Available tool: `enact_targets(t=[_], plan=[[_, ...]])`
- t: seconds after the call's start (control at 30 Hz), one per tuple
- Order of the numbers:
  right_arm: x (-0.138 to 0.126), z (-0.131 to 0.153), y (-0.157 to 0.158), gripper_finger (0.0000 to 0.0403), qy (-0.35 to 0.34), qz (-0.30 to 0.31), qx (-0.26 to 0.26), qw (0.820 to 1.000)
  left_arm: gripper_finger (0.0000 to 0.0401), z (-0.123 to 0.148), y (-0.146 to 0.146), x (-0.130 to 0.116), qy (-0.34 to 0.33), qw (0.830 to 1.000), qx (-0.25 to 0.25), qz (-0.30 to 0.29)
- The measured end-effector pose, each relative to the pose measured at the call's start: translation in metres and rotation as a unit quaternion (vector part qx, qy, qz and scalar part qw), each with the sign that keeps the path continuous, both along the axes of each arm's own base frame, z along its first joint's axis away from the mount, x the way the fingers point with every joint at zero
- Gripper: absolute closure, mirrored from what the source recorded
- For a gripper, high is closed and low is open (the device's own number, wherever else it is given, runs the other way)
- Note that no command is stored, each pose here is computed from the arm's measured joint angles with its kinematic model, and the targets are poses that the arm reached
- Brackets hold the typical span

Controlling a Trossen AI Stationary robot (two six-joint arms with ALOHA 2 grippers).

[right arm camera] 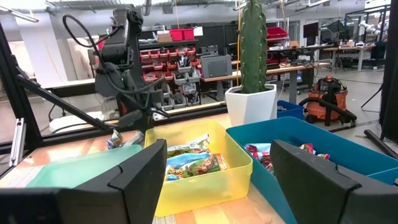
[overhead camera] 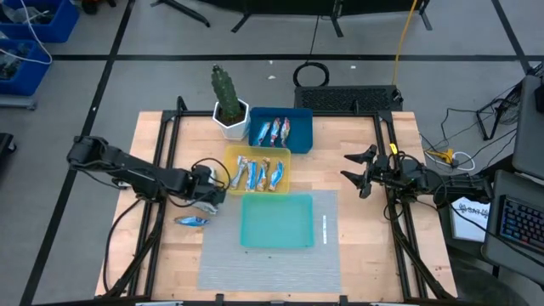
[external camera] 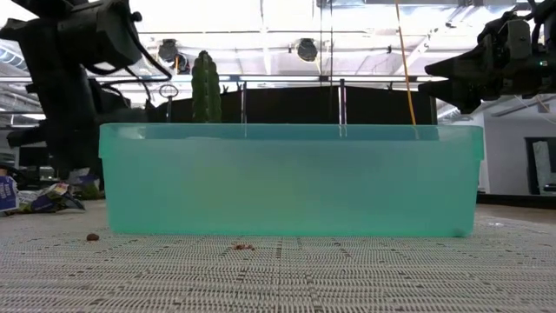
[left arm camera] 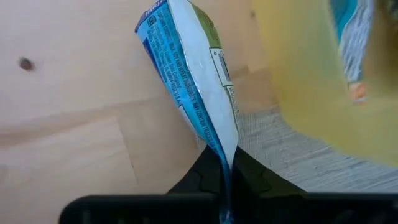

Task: Pick and place Granola Bars by type
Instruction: Put the blue granola bar into the green bin

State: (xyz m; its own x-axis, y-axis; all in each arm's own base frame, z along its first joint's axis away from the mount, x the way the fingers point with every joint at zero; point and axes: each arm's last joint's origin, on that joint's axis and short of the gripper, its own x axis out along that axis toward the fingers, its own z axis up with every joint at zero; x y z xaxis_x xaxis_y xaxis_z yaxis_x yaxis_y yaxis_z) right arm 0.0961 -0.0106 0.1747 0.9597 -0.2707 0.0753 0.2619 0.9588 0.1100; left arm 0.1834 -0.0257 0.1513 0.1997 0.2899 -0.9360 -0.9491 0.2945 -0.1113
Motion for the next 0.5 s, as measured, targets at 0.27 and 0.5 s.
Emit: enact_targets(t=[0.27, 0.5], plan=[[0.000, 0.000, 0.000, 0.0124, 0.000, 0.000, 0.000, 1.000, 0.0391, 0.020, 0.005, -0.021, -0.011, 0.999, 0.014, 0.035], [0.000, 0.000, 0.000, 0.0124, 0.000, 0.000, 0.000, 1.000, 0.0392, 0.038, 0.008, -0.034, -0.057, 0.998, 0.007, 0.039]])
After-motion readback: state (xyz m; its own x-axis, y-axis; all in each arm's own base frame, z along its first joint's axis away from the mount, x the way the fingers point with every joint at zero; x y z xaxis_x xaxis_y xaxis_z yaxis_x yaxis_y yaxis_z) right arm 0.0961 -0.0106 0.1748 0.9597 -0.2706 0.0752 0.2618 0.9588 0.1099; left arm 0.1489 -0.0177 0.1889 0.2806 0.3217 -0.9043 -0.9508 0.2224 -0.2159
